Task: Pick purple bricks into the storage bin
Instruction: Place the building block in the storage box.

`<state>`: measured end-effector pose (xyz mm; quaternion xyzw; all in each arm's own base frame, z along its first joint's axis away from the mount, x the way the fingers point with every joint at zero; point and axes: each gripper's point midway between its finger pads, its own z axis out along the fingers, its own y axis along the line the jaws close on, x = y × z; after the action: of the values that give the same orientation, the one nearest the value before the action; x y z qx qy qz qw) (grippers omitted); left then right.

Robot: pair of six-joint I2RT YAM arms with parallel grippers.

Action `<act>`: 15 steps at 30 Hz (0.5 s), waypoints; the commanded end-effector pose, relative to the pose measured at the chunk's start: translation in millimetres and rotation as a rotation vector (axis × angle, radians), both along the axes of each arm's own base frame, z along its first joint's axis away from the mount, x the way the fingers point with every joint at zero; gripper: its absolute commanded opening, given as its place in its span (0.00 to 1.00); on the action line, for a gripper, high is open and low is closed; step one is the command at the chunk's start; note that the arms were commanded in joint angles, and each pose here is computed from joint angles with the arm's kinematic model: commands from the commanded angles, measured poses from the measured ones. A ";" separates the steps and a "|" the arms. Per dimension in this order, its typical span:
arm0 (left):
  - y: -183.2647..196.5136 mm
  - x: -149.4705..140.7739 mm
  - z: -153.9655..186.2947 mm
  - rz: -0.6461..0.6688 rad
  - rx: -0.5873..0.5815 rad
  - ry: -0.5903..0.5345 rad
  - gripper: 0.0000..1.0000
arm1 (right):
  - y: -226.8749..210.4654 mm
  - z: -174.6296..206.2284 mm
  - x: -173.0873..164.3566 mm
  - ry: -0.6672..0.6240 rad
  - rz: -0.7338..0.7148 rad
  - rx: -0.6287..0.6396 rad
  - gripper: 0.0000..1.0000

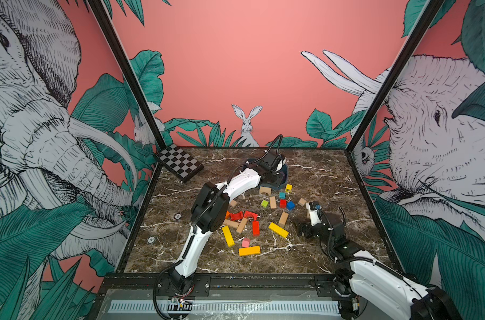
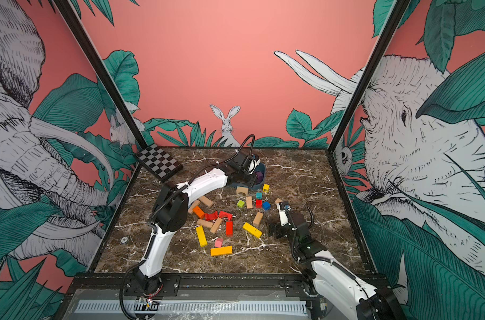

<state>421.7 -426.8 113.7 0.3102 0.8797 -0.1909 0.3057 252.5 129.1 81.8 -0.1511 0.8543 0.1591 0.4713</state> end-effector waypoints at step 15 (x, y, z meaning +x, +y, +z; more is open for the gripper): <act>3.2 7.3 38.4 -0.019 0.018 -0.117 0.99 | 1.2 8.6 4.4 -0.029 -0.003 0.026 0.96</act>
<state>425.7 -423.7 113.6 0.3248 0.8747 -0.1720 0.3161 253.0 128.2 81.8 -0.1494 0.8546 0.1584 0.4715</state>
